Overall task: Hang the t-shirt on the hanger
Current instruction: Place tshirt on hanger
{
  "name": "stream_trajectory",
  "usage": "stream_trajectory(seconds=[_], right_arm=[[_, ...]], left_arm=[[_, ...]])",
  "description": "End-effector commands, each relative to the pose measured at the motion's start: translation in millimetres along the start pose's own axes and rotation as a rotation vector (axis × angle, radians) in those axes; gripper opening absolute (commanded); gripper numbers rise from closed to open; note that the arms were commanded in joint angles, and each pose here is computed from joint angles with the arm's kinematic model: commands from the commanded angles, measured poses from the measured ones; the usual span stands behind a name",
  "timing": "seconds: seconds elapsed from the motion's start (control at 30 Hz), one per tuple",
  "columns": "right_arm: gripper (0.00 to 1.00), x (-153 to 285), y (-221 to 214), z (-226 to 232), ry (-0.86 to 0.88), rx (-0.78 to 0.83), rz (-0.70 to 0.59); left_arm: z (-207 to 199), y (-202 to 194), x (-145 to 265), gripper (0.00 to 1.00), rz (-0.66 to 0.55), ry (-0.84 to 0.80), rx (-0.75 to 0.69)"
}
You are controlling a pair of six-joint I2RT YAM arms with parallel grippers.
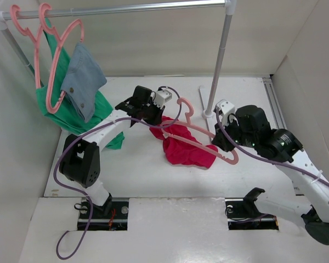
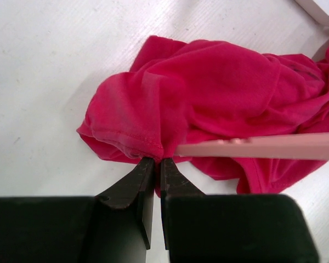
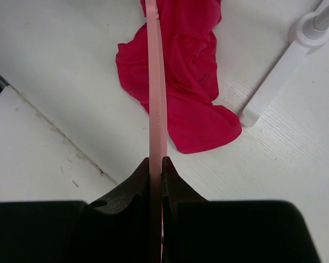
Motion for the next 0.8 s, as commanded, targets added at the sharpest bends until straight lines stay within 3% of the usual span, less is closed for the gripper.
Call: stream_trajectory(seconds=[0.0,0.2,0.53,0.77], right_arm=[[0.00,9.6,34.5,-3.3,-0.130,-0.031,-0.181],[0.00,22.6,52.8,7.0,-0.160,0.007,-0.243],[0.00,-2.4,44.1,24.9,-0.051,0.168,-0.249],[0.00,2.6,32.1,14.1,-0.020,0.236,-0.415]], left_arm=[[-11.1,15.4,18.0,0.00,-0.030,-0.046,0.011],[-11.6,14.6,19.1,0.00,-0.014,-0.031,-0.014],[-31.1,60.9,38.9,0.00,-0.101,-0.138,-0.019],[-41.3,94.4,72.0,0.00,-0.160,-0.205,-0.089]])
Point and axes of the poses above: each gripper's point midway between its finger pads, its own x axis back along the fingers, its own z axis along the line the jaws close on, y = z × x, the point moved 6 cm from there along x, back along the fingers, and after that the axes turned 3 degrees about x, right-handed, at the moved point
